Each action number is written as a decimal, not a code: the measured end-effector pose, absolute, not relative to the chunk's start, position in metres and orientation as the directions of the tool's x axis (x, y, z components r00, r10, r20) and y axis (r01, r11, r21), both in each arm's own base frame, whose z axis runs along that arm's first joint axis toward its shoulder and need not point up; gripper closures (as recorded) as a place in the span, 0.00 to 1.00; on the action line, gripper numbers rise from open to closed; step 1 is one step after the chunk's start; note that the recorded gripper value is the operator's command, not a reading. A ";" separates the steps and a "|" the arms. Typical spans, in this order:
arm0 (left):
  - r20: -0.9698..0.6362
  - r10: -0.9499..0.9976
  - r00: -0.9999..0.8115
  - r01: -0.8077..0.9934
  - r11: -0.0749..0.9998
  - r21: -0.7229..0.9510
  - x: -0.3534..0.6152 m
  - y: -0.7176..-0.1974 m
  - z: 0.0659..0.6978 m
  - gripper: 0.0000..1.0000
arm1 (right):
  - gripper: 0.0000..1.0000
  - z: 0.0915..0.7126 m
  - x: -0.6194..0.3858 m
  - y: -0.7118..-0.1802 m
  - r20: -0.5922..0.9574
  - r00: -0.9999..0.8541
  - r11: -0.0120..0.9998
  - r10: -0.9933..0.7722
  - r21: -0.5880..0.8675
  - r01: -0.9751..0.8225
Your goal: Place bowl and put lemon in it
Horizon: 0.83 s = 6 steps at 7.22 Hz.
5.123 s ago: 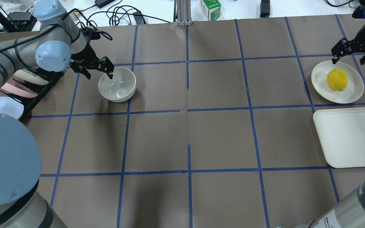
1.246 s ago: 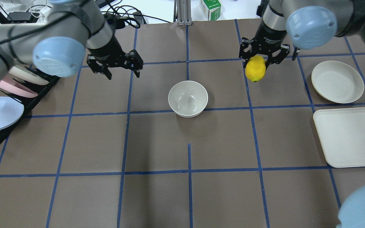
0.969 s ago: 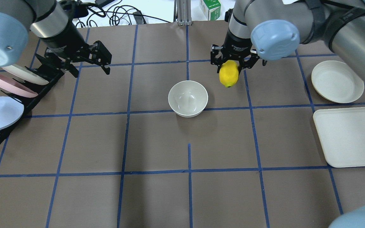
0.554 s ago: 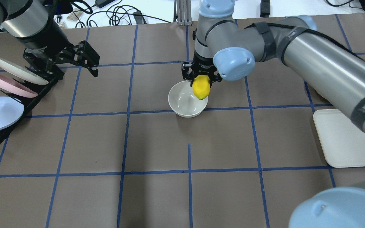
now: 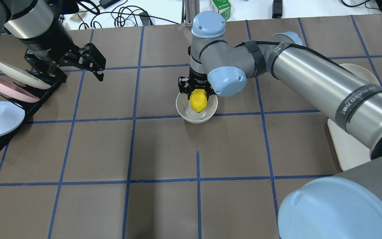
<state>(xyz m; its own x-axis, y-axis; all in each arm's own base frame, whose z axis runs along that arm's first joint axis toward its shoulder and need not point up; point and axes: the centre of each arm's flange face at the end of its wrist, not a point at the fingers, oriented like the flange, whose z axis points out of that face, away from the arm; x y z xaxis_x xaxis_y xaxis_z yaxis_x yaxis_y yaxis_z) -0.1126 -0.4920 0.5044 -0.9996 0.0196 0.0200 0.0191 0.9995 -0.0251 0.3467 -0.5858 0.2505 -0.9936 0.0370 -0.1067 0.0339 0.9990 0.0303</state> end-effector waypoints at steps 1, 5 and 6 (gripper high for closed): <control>0.020 0.023 -1.000 0.023 0.999 -0.029 -0.114 -0.488 0.507 0.01 | 0.58 0.241 0.348 -0.588 -0.105 -0.994 0.999 0.035 0.035 0.032; 0.009 0.027 -1.000 0.027 0.999 -0.033 -0.114 -0.483 0.509 0.00 | 0.00 0.222 0.349 -0.592 -0.102 -0.994 0.999 0.038 0.035 0.034; 0.008 0.027 -1.000 0.026 0.999 -0.035 -0.113 -0.484 0.510 0.00 | 0.00 0.224 0.348 -0.593 -0.099 -0.994 0.999 0.034 0.029 0.031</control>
